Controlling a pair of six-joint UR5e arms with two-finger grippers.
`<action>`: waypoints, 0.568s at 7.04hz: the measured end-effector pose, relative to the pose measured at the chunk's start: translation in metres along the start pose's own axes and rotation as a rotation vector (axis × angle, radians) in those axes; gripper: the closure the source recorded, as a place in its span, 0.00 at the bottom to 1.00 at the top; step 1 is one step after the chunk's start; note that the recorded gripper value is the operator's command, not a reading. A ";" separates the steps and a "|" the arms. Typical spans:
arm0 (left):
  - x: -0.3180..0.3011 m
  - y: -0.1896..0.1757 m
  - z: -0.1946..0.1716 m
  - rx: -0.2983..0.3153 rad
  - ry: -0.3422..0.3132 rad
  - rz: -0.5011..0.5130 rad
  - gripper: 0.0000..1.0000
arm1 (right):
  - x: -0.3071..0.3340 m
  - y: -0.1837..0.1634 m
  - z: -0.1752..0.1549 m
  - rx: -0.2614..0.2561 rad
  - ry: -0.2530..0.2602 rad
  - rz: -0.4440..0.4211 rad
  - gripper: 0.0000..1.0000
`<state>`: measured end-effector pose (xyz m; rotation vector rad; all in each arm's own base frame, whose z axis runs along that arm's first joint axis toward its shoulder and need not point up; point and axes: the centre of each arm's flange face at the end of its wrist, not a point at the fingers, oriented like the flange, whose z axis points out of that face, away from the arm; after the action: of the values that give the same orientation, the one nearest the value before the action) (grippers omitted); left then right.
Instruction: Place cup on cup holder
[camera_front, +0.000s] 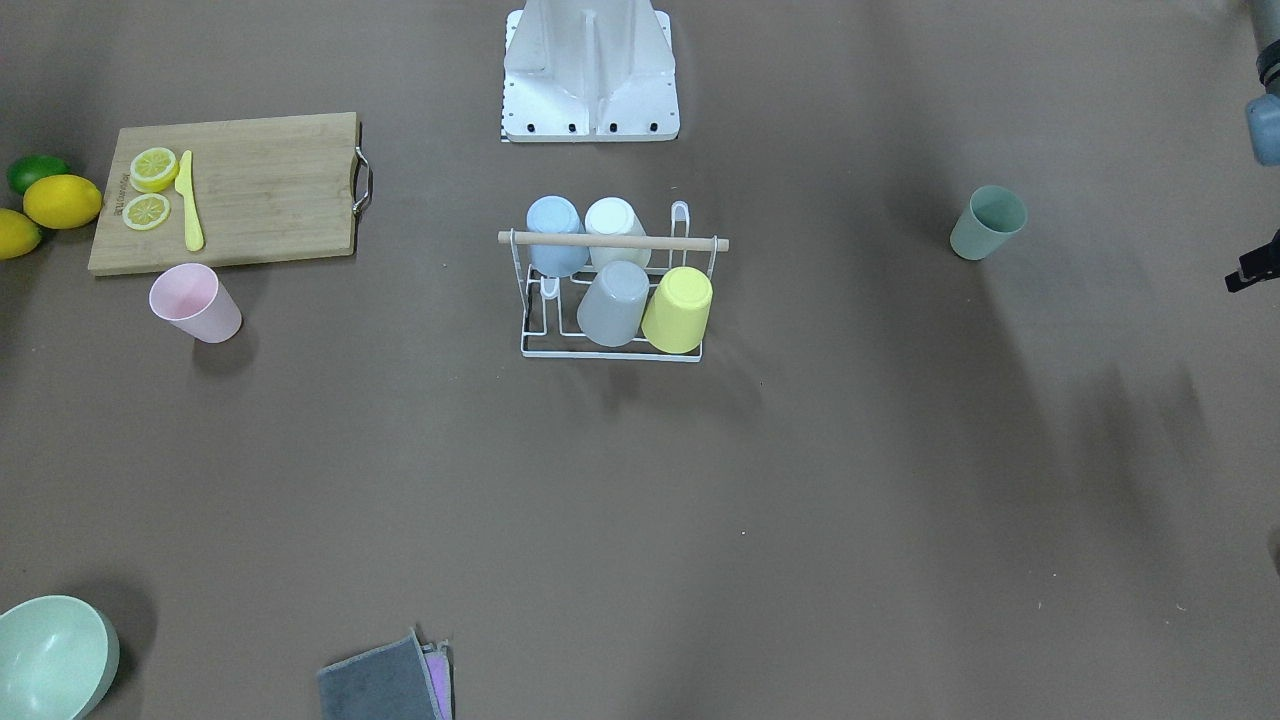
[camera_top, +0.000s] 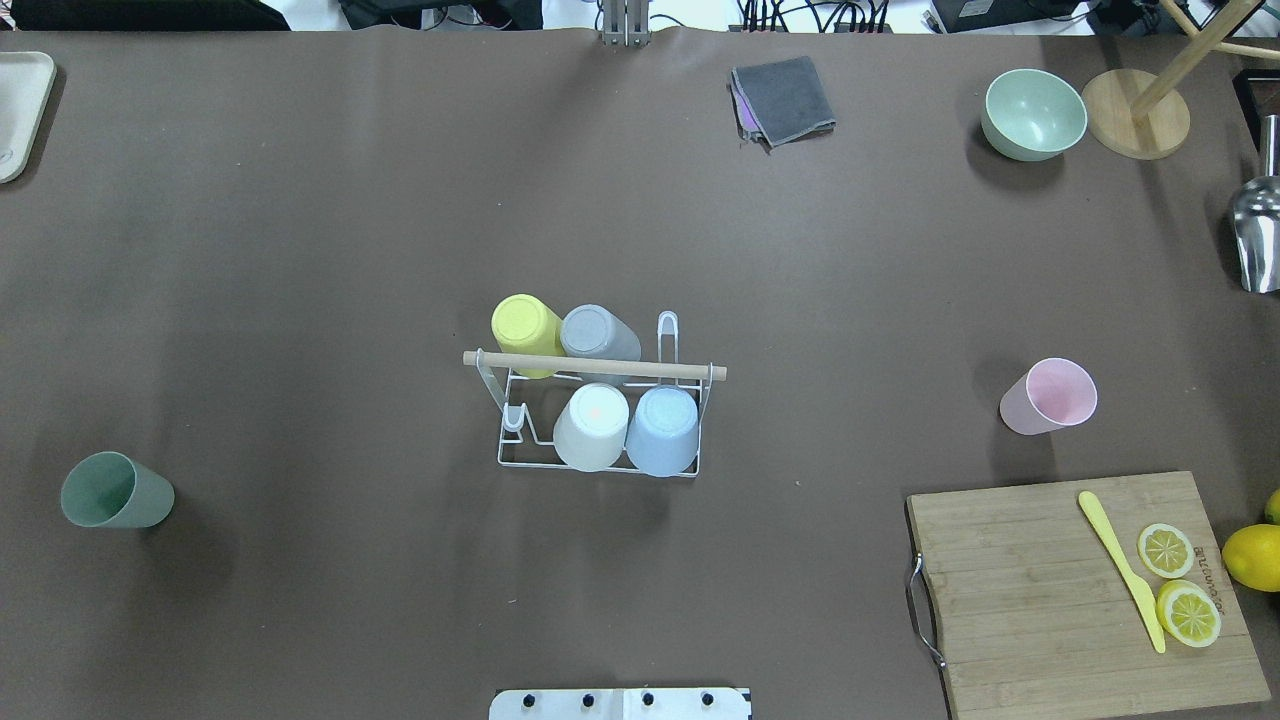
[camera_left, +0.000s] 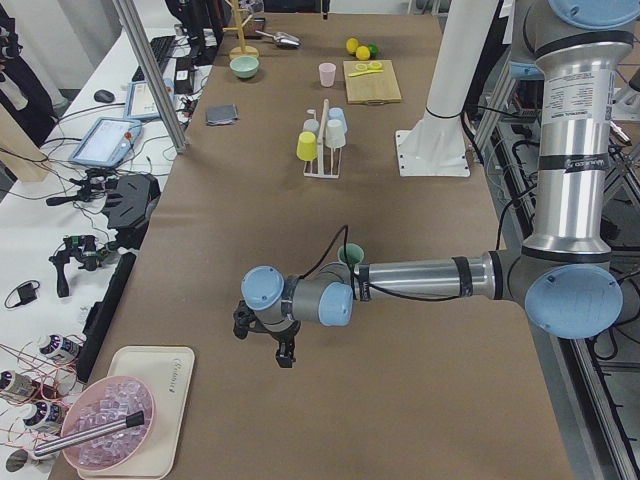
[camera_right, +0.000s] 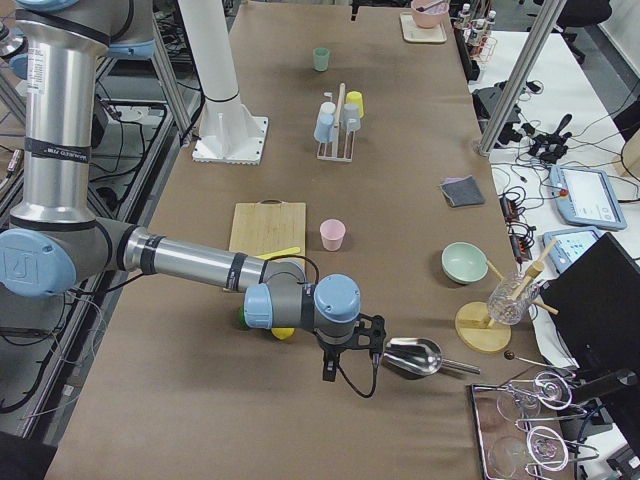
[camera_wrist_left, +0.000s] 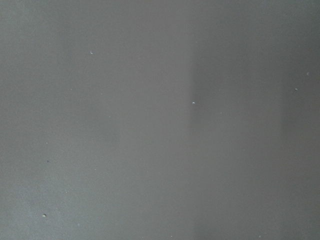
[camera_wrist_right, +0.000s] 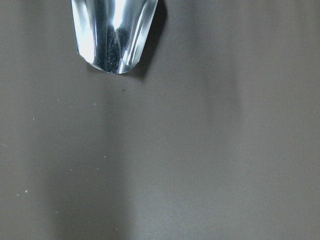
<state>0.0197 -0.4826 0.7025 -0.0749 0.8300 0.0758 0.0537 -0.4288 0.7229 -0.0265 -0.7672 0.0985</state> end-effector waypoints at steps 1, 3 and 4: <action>0.000 0.000 0.000 0.001 0.000 0.001 0.02 | 0.000 -0.001 0.000 0.001 0.001 0.000 0.06; 0.001 -0.001 -0.001 0.002 0.000 0.002 0.02 | -0.001 -0.003 -0.001 0.003 0.005 -0.001 0.06; 0.002 -0.002 -0.002 0.003 0.001 0.004 0.02 | -0.002 -0.004 -0.003 0.006 0.007 -0.002 0.06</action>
<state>0.0201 -0.4848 0.6997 -0.0704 0.8308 0.0778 0.0547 -0.4330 0.7202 -0.0202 -0.7595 0.0993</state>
